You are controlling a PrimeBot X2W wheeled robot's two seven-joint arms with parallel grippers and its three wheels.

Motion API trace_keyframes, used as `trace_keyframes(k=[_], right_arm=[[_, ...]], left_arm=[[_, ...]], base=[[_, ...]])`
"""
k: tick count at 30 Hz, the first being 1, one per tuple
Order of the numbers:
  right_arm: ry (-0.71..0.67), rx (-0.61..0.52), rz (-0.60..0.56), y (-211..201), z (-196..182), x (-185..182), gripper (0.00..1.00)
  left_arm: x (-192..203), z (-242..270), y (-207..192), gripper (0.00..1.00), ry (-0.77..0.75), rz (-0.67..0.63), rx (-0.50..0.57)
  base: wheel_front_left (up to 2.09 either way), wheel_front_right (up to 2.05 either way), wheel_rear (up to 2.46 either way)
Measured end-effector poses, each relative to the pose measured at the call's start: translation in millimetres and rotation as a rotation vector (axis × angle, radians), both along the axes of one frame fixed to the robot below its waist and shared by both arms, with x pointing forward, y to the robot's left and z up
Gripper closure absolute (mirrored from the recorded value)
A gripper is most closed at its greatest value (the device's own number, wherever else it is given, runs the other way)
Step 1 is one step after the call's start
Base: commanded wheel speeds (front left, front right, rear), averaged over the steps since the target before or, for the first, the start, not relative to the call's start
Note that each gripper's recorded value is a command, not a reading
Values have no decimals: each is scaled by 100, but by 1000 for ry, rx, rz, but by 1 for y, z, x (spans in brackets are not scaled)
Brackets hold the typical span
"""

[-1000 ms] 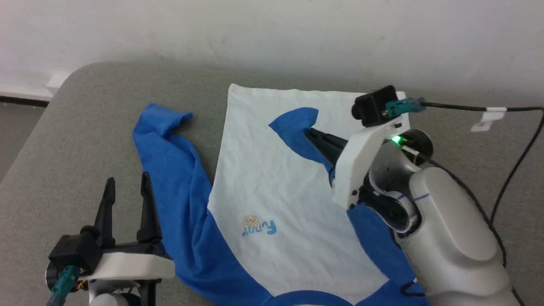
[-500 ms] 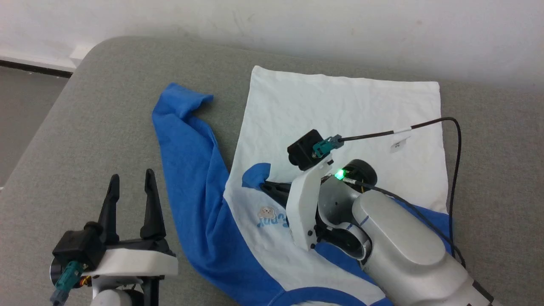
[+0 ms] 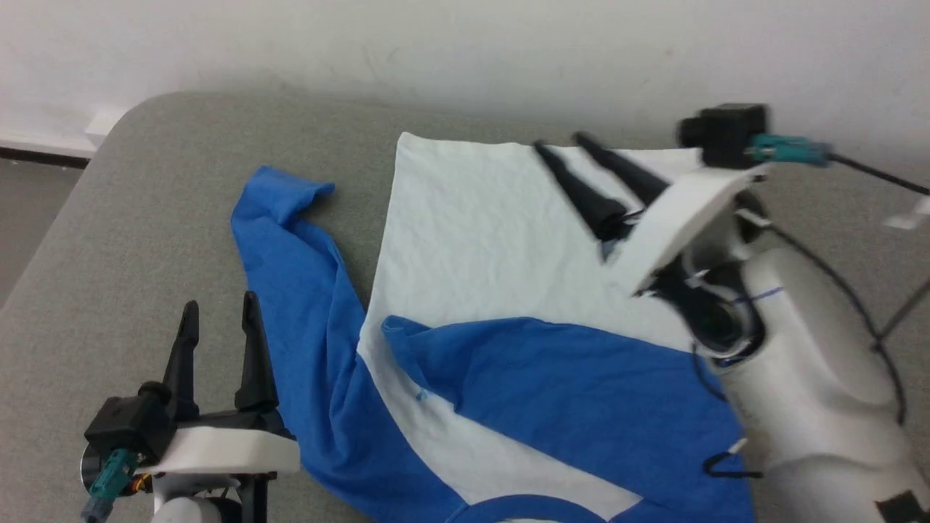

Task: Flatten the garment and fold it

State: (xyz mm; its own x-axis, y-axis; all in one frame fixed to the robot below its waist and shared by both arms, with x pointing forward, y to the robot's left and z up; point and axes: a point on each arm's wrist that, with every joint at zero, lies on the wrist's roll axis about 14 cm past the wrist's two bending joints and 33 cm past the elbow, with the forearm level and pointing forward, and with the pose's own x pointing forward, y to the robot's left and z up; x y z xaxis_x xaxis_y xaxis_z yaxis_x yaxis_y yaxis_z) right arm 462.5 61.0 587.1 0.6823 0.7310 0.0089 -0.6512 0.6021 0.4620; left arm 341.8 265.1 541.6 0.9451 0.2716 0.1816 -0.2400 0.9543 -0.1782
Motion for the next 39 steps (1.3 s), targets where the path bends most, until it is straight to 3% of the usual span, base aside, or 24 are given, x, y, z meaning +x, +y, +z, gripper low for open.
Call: trace_keyframes(k=[5,8,12,19,27,34,39], right_arm=[[-119,21,-380,-122,13,30,0],[-131,-2,-580,-186,0,21,0],[-88,-60,-734,-236,-24,-5,0],[-38,-45,-816,-270,-35,-22,0],[-7,-59,-822,-275,-47,-9,0],[18,-80,-813,-274,-62,16,0],[78,-118,-822,-280,-92,24,0]], left_arm=[[0,4,-4,0,-16,-13,-3],[-1,3,-7,0,-14,-22,-5],[1,3,-11,0,-14,-36,-7],[22,-9,-6,0,53,-50,-73],[111,22,32,0,181,-87,-74],[175,18,66,0,405,-63,-41],[196,-33,79,0,673,-47,-61]], base=[[0,0,0],[0,0,0],[0,0,0],[0,0,0],[0,0,0],[0,0,0],[0,0,0]])
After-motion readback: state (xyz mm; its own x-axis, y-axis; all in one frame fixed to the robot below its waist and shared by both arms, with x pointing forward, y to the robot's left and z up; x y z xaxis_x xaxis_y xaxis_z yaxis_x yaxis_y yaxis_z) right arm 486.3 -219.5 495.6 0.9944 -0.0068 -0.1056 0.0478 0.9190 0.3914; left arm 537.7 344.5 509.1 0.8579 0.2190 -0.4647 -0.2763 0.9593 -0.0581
